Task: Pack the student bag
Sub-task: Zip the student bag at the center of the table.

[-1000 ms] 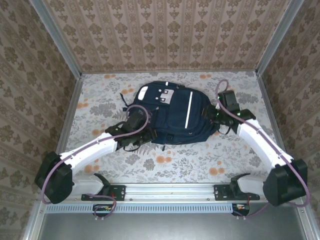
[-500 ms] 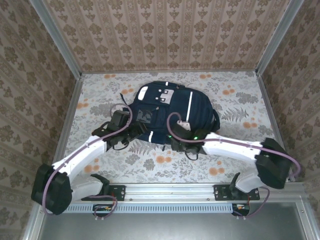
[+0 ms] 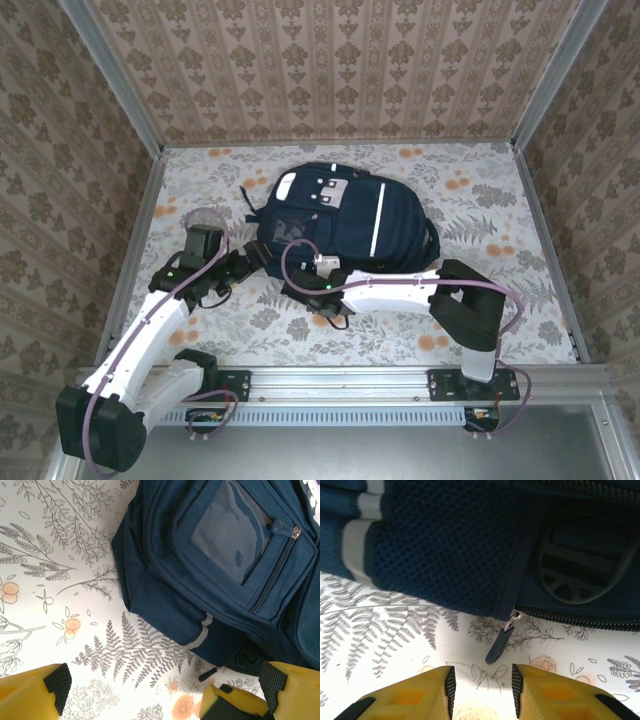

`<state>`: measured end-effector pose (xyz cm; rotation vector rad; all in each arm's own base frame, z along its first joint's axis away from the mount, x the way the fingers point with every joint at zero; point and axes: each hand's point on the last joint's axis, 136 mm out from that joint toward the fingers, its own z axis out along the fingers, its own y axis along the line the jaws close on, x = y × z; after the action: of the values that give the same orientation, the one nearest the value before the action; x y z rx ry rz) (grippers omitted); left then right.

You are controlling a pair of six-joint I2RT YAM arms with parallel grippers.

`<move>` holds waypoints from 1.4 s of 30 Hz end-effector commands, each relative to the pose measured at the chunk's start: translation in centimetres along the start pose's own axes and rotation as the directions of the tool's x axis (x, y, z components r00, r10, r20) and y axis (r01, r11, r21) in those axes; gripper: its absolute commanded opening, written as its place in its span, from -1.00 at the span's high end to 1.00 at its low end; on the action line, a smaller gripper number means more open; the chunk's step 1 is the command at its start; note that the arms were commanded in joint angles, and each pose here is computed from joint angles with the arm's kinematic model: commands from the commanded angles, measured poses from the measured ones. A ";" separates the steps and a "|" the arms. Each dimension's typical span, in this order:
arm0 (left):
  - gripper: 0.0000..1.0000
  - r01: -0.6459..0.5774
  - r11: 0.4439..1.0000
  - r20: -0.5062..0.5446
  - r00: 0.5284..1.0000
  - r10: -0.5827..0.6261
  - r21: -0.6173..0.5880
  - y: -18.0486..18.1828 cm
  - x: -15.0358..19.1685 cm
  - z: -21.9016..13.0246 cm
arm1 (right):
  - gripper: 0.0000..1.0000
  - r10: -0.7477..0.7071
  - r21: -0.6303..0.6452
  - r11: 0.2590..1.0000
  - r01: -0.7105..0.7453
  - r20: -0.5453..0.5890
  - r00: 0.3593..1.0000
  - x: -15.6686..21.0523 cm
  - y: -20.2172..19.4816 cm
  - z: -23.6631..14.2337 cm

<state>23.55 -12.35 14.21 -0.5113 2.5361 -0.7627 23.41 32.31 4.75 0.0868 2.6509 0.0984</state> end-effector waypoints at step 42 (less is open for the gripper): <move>-0.63 0.136 0.983 -0.113 0.986 -0.121 0.126 -3.7 4.9 6.9 | 1.00 0.021 -0.016 1.000 -0.020 0.041 0.999 -2.0 -0.8 0.4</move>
<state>21.90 -19.39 8.91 -0.5646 2.6336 -0.9906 25.16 31.08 4.32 0.1286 2.6134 0.0669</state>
